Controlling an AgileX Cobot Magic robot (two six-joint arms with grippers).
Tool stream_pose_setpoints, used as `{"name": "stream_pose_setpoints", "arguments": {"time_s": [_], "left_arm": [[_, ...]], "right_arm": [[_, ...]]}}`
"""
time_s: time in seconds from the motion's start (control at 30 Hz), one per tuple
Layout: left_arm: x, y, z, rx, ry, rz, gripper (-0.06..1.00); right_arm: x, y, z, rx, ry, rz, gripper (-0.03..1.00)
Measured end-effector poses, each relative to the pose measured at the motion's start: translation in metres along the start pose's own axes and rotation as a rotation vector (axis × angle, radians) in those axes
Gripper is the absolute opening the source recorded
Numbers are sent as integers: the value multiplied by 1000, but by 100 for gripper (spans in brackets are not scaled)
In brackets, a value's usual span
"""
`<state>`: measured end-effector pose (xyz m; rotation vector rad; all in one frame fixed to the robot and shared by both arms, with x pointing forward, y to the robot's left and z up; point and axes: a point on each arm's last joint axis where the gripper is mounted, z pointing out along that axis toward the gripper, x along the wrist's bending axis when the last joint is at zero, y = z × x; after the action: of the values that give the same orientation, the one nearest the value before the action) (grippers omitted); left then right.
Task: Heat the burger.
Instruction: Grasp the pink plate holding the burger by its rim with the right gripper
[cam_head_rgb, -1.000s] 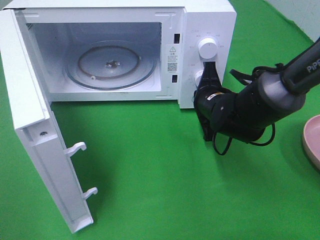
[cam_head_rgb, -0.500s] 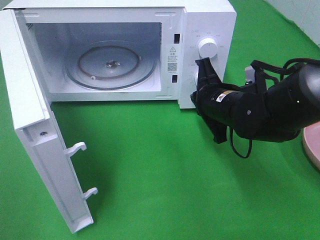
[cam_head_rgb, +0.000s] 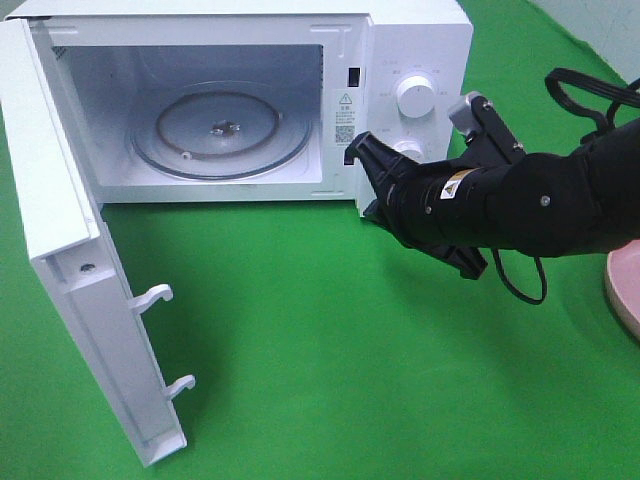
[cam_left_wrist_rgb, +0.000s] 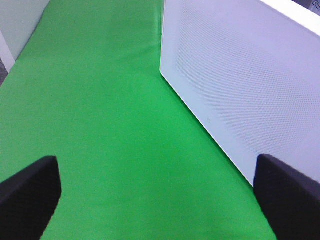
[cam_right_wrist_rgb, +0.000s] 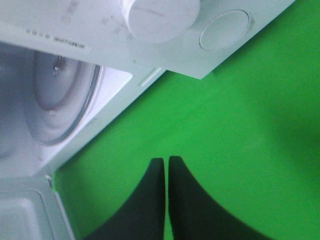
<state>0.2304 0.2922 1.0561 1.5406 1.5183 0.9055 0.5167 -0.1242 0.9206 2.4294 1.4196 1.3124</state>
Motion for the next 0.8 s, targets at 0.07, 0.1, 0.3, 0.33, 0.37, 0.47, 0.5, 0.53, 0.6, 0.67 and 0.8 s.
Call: {"name": "stream_pose_setpoints", "arguments": {"time_s": [0.07,0.1,0.3,0.33,0.37,0.47,0.5,0.53,0.6,0.67,0.8], "left_arm": [[0,0,0,0,0,0,97],[0,0,0,0,0,0,97],[0,0,0,0,0,0,97],[0,0,0,0,0,0,97],[0,0,0,0,0,0,97],[0,0,0,0,0,0,97],[0,0,0,0,0,0,97],[0,0,0,0,0,0,97],[0,0,0,0,0,0,97],[0,0,0,0,0,0,97],[0,0,0,0,0,0,97]], "right_arm": [[0,-1,-2,17,-13,-43,3],[-1,-3,-6,57,-40,-111,4],[1,-6,-22,156,-79,-300,6],[1,-6,-28,186,-84,-363,6],[1,-6,-28,186,-84,-363,6],[3,-7,-38,236,-88,-461,6],[3,-7,-38,236,-88,-461,6],[3,-8,-42,261,-93,-511,6],[2,-9,-45,288,-101,-559,7],[0,-10,-47,311,-112,-587,7],[-1,-11,-55,377,-144,-673,7]]}}
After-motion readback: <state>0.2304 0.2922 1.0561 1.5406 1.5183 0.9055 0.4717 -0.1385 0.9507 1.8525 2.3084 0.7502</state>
